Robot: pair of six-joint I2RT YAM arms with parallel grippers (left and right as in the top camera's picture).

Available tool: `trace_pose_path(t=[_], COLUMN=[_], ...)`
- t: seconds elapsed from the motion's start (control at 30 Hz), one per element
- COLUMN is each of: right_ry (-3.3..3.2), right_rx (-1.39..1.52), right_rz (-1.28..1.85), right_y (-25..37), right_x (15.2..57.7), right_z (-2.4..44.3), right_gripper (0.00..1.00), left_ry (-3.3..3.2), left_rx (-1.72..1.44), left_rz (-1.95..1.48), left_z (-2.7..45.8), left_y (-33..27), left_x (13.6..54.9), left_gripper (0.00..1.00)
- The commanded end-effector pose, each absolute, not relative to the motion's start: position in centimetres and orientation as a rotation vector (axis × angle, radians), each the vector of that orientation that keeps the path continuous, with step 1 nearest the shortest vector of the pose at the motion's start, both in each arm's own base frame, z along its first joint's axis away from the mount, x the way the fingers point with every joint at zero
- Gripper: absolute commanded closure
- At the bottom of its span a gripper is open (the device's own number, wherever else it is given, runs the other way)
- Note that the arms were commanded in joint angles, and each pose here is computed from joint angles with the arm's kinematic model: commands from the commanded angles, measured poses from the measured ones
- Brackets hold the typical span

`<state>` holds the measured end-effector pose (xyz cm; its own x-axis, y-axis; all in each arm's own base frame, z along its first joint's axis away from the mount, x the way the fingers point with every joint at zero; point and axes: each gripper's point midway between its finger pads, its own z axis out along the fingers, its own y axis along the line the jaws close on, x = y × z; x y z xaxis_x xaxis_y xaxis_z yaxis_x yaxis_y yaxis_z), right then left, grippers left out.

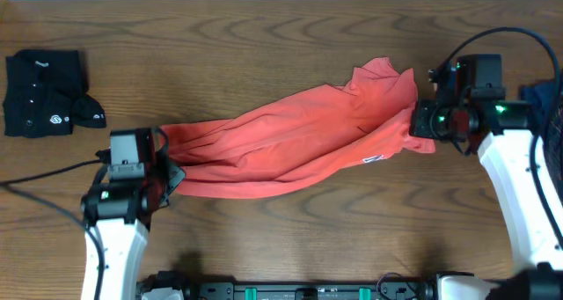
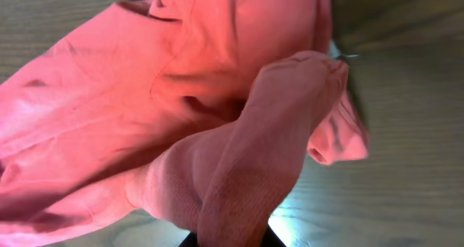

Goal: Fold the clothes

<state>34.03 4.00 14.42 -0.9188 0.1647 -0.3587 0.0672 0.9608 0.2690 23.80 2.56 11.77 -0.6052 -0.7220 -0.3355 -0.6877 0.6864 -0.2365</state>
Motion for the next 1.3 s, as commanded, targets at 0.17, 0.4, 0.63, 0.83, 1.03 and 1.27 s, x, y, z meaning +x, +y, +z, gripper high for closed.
trace_pose_path(t=[0.17, 0.4, 0.63, 0.83, 1.03, 1.27], right_ry=[2.766, 2.697, 2.702, 2.769, 2.762, 2.736], right_rx=[0.058, 0.019, -0.008, -0.025, -0.029, 0.009], right_rz=[0.438, 0.435, 0.477, 0.501, 0.501, 0.501], right_y=[5.7, 6.0, 7.9, 9.3, 9.5, 8.7], right_x=[37.0, 42.0, 45.5, 46.0, 46.7, 47.5], right_z=[13.2, 15.6, 14.7, 11.1, 10.2, 10.3], right_gripper=[0.99, 0.99, 0.99, 0.99, 0.99, 0.99], left_ry=[2.497, 2.425, 2.395, 2.371, 2.329, 2.36], left_rx=[-1.145, -1.17, -1.308, -1.422, -1.49, -1.498], left_rz=[-0.063, -0.063, -0.029, -0.01, -0.007, 0.017], left_z=[9.7, 9.9, 9.6, 9.2, 9.2, 8.6], left_y=[3.3, 3.9, 5.7, 6.8, 7.7, 7.8], left_x=[26.4, 27.9, 26.7, 25.6, 25.3, 24.9], left_gripper=[0.94, 0.94, 0.94, 0.94, 0.94, 0.94])
